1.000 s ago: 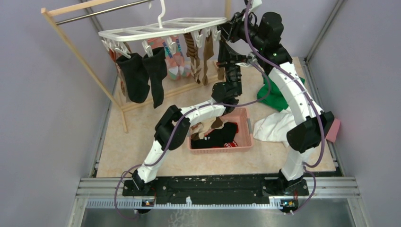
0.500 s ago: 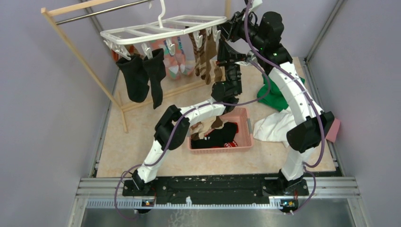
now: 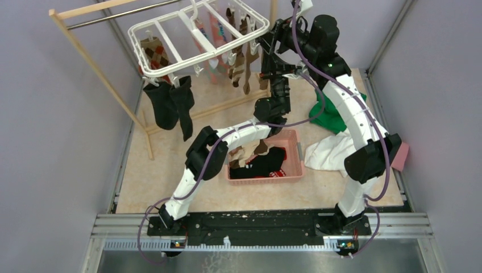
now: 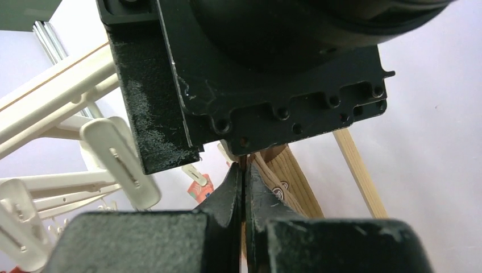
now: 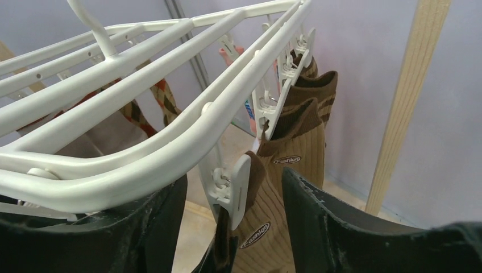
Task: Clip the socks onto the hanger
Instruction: Clamp the sock onto the hanger, then reset both arms
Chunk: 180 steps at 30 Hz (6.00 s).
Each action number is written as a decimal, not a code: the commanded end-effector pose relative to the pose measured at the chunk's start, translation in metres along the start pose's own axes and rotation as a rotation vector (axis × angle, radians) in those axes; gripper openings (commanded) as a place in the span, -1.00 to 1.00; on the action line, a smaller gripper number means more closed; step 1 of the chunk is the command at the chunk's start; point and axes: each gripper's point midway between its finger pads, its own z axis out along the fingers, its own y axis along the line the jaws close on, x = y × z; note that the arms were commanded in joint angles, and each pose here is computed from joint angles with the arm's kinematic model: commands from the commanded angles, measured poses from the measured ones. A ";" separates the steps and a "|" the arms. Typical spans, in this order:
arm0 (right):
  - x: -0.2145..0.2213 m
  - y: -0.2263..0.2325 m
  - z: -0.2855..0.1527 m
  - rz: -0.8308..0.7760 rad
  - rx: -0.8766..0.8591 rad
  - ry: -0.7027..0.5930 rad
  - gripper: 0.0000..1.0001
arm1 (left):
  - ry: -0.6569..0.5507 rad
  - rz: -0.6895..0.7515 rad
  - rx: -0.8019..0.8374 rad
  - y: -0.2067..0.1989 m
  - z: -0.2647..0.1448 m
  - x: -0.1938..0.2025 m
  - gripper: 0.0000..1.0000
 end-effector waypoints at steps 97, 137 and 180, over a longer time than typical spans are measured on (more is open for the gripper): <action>0.053 -0.061 -0.058 -0.301 0.031 0.178 -0.98 | 0.631 -0.956 0.949 0.118 -0.310 0.085 0.98; 0.023 -0.058 -0.228 0.036 0.528 0.049 0.97 | 0.648 -1.283 0.897 0.264 -0.246 -0.019 0.98; 0.042 -0.076 -0.248 -0.035 0.636 0.062 0.97 | 0.611 -1.001 0.824 0.299 -0.253 0.027 0.98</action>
